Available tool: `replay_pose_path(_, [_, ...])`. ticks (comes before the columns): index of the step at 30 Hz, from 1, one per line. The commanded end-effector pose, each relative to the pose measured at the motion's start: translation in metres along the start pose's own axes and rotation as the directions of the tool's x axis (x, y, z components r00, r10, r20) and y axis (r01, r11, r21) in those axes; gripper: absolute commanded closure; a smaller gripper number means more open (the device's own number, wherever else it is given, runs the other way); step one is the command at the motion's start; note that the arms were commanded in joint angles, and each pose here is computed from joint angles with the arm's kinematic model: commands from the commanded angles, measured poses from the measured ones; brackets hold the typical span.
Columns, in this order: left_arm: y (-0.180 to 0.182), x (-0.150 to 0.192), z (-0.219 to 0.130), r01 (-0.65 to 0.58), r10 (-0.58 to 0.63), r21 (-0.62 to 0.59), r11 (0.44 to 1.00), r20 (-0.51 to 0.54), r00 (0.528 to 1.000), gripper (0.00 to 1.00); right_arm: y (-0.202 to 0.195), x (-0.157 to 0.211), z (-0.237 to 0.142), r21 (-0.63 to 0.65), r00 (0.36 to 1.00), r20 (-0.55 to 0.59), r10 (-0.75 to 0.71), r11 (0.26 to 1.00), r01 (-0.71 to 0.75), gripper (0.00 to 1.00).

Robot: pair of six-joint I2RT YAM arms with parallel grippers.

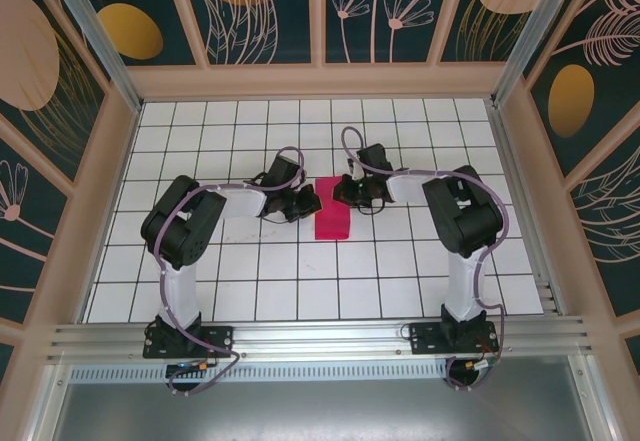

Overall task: Fold a paper plane with a square sheet of paper (pick it up from the middle)
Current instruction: Fold the square sheet of paper in half at the center of the table.

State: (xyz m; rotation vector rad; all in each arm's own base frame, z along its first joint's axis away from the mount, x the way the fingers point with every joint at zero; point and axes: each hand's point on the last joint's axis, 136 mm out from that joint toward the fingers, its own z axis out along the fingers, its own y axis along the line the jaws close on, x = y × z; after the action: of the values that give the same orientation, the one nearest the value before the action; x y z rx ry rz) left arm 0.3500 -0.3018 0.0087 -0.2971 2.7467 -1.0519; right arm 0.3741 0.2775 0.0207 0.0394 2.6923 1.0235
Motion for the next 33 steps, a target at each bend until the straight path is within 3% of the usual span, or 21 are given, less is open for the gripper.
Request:
replay_pose_path(1, [0.127,0.045,0.000,0.114,-0.149,-0.436,0.893,-0.046,0.988,1.00,-0.027,-0.014,-0.006,0.056,0.997,0.064,0.050,0.997,-0.053,1.00])
replay_pose_path(9, [0.140,0.056,-0.003,0.121,-0.163,-0.458,0.881,-0.053,0.985,1.00,-0.063,-0.045,-0.024,0.111,0.979,0.172,0.111,0.985,-0.131,1.00])
replay_pose_path(15, [0.138,0.054,-0.002,0.117,-0.158,-0.451,0.885,-0.054,0.986,1.00,-0.021,-0.073,-0.048,0.026,0.964,0.264,0.028,0.999,-0.036,1.00])
replay_pose_path(20, [0.137,0.053,-0.001,0.116,-0.156,-0.447,0.887,-0.054,0.986,1.00,0.013,-0.057,-0.045,-0.045,0.972,0.232,-0.038,0.998,0.050,1.00])
replay_pose_path(24, [0.140,0.053,-0.001,0.114,-0.155,-0.458,0.882,-0.052,0.987,1.00,0.021,-0.036,-0.020,-0.077,0.989,0.140,-0.051,0.995,0.062,1.00])
replay_pose_path(28, [0.142,0.055,-0.001,0.117,-0.160,-0.462,0.879,-0.055,0.985,1.00,0.012,-0.030,0.001,-0.056,0.996,0.086,-0.039,0.997,0.044,1.00])
replay_pose_path(33, [0.145,0.057,-0.002,0.117,-0.162,-0.467,0.877,-0.057,0.985,1.00,-0.017,-0.046,0.002,0.022,0.990,0.142,0.007,1.000,-0.011,1.00])
